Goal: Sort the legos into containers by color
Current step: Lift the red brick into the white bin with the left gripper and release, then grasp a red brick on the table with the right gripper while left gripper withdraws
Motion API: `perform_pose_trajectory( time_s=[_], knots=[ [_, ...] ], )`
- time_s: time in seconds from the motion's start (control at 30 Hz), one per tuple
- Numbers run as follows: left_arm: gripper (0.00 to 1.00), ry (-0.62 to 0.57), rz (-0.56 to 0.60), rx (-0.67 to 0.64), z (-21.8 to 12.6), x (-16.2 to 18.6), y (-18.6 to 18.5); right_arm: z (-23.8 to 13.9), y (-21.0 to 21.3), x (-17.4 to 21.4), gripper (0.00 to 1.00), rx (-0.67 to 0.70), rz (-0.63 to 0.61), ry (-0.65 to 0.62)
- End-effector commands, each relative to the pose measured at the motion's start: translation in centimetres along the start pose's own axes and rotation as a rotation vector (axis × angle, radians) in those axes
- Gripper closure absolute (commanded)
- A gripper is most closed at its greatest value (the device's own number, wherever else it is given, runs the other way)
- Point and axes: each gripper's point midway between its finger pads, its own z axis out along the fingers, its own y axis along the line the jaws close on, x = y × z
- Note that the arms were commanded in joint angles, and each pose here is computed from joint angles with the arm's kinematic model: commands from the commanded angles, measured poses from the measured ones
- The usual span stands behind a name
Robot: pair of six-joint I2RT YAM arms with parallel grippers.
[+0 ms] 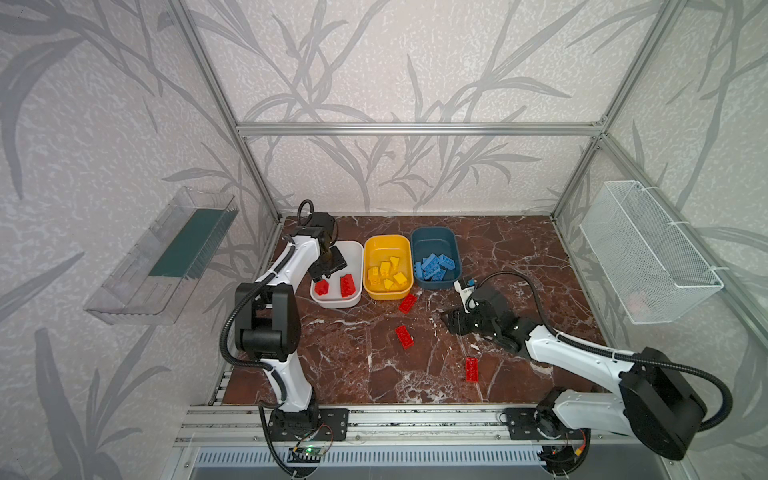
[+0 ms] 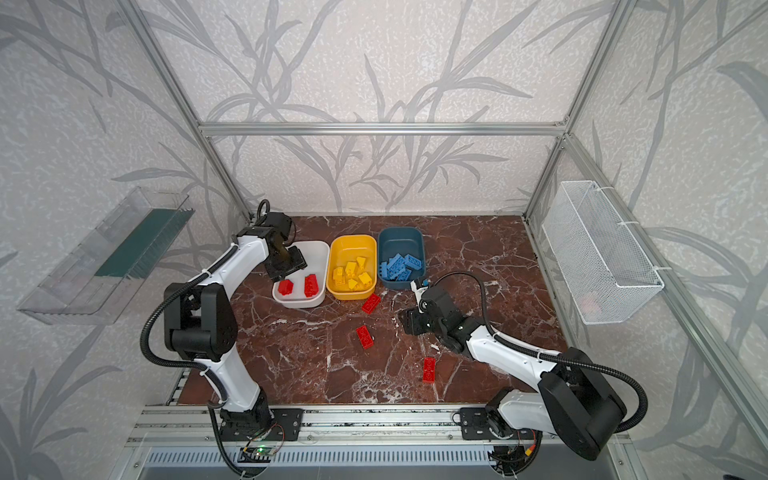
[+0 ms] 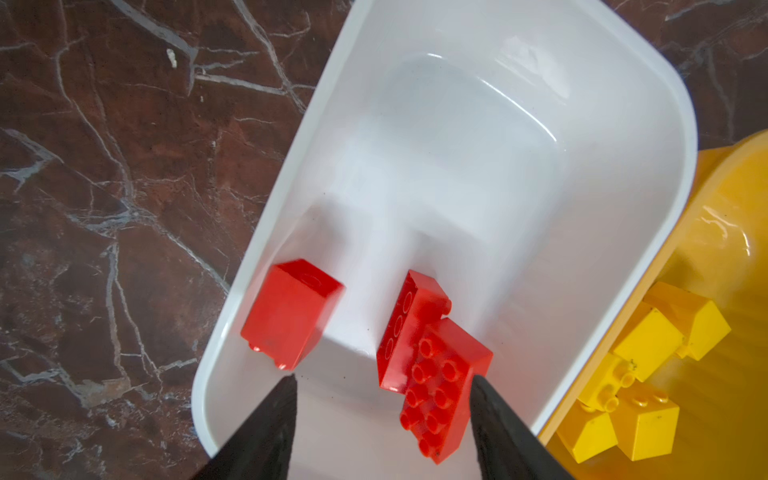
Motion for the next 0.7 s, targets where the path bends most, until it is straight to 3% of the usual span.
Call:
perform_pose_trajectory(
  time_s=[0.0,0.2,0.43,0.6,0.67],
  knots=[
    [0.31,-0.024,0.009,0.02,-1.7,-0.5,-0.1,0.0,1.4,-0.7,0.26,-0.029,-0.043,-0.004],
    [0.26,-0.098,0.002,0.092,-5.5,-0.5,-0.6,-0.2,3.8,-0.8,0.16,0.003,-0.162,0.006],
    [0.18,-0.258,0.044,0.236,-12.4,1.0,-1.3,1.4,7.4,0.6,0.16,0.014,-0.218,0.071],
    [0.05,-0.351,0.068,0.344,-15.5,2.9,-0.7,3.1,10.3,2.7,0.16,0.017,-0.276,0.147],
    [0.05,-0.371,0.072,0.367,-16.3,3.7,-0.3,3.8,10.9,3.6,0.17,0.02,-0.296,0.182]
  ],
)
